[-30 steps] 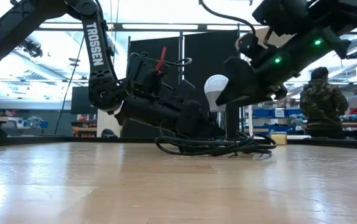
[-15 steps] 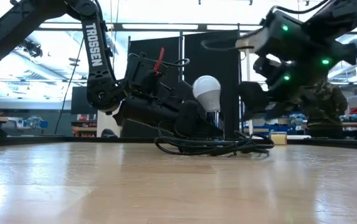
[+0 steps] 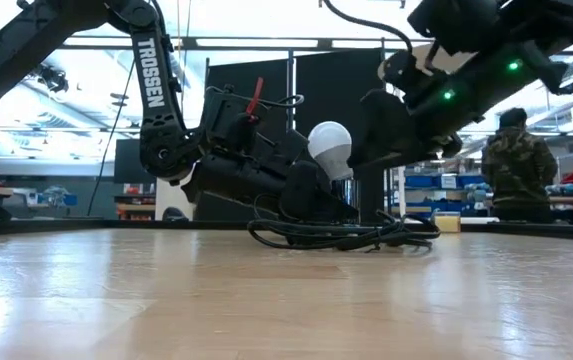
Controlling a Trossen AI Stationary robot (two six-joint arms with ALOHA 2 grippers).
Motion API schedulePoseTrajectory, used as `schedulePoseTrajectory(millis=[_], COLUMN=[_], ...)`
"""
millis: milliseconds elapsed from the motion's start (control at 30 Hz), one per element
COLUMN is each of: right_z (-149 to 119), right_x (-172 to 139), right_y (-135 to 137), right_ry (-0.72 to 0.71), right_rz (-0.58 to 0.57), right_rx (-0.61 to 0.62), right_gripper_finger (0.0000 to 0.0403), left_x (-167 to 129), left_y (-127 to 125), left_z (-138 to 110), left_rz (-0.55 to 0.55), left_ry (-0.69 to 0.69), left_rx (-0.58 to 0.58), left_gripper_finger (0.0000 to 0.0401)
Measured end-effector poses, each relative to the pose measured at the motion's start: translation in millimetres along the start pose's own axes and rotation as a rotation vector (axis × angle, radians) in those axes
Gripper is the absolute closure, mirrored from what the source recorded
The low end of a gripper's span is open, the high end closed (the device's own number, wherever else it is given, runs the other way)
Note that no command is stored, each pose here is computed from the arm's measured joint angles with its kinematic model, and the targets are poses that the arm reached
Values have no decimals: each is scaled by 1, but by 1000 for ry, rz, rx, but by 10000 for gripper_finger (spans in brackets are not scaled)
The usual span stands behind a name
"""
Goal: Screw lightbulb
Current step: Remove the white lightbulb from the silver lamp
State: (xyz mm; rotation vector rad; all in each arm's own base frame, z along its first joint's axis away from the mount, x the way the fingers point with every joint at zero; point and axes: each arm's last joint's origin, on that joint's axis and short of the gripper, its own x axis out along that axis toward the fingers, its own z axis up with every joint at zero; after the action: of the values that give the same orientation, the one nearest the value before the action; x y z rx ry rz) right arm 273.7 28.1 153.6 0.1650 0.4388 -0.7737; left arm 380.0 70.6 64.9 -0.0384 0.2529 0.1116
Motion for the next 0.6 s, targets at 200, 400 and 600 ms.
schedulePoseTrajectory(millis=[200, 400, 600], right_z=[11, 18, 25], right_x=[10, 22, 27], right_y=[-4, -12, -16], right_ry=[-31, 3, -22], right_rz=[25, 104, 140], right_rx=[-34, -2, -11], right_gripper_finger=[57, 57, 58], left_x=[0, 0, 0], left_y=[0, 0, 0], left_z=[0, 0, 1], left_rz=[-5, -6, -6], left_ry=[-4, -8, -17], left_rx=[-3, -3, 0], left_gripper_finger=[216, 216, 216])
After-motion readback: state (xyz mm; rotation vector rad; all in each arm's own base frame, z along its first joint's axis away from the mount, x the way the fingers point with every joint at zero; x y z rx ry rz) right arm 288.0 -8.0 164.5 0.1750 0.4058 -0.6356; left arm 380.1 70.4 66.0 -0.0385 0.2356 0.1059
